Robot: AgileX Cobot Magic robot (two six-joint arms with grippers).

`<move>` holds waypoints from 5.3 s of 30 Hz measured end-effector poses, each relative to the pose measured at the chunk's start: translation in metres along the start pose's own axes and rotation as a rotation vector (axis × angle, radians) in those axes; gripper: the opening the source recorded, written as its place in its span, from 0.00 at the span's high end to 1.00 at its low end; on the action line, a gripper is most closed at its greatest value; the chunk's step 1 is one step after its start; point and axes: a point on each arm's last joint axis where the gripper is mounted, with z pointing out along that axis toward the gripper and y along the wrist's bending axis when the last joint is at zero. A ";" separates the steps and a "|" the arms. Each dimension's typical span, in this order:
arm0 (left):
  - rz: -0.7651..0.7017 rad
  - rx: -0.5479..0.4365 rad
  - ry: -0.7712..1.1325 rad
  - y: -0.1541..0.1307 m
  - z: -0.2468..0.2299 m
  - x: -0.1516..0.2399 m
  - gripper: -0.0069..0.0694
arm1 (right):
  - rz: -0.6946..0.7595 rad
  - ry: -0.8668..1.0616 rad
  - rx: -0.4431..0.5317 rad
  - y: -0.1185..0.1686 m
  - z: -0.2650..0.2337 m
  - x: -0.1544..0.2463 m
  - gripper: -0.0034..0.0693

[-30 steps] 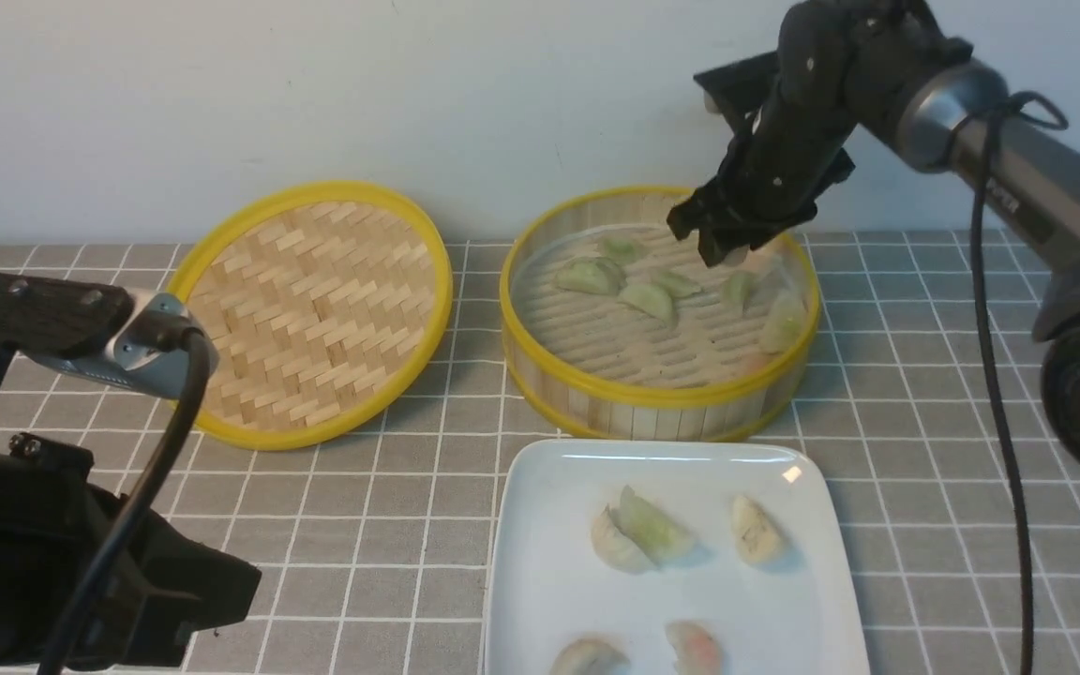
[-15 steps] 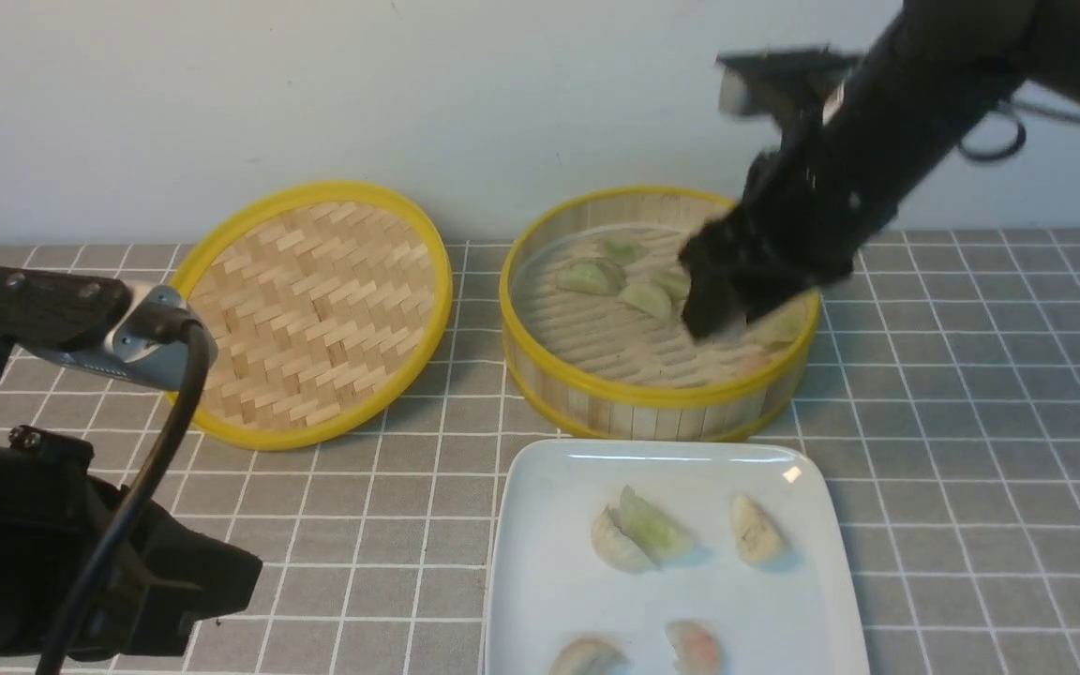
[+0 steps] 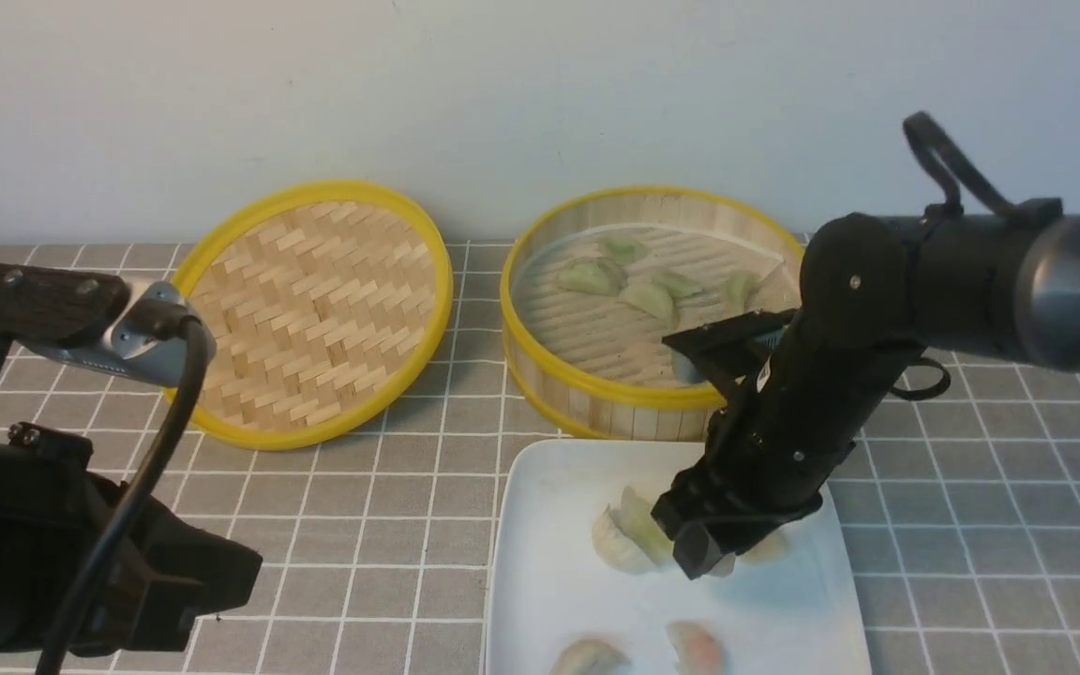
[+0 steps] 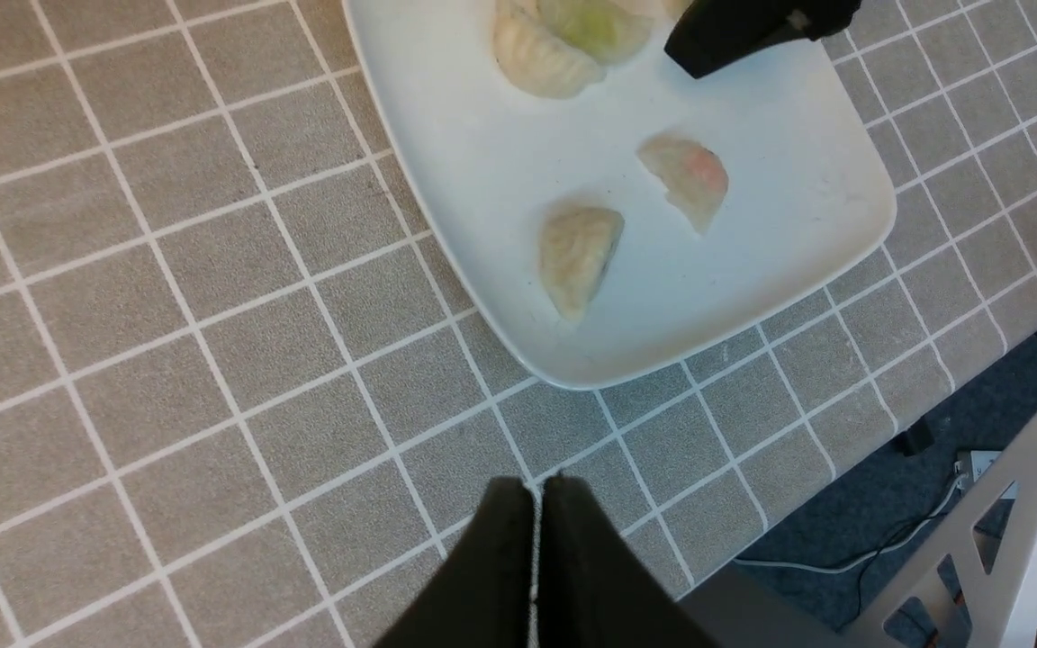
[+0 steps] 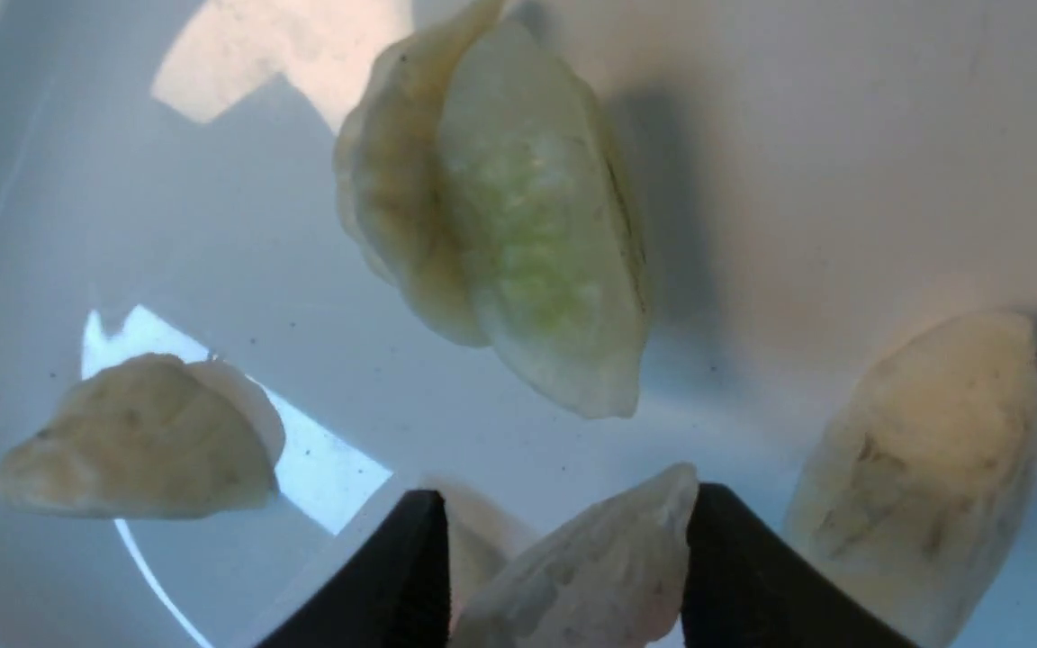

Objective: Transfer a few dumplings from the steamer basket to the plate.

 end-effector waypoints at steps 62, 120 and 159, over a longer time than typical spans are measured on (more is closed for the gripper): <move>0.451 0.000 0.008 0.072 0.303 -0.257 0.91 | 0.165 -0.800 0.148 0.041 -0.280 0.234 0.97; 0.421 -0.084 0.034 0.023 0.167 -0.275 0.74 | 0.170 -0.802 0.228 0.035 -0.281 0.236 0.97; 0.280 0.024 0.730 -0.024 0.290 -0.091 0.31 | 0.089 -0.805 0.108 0.047 -0.270 0.249 0.97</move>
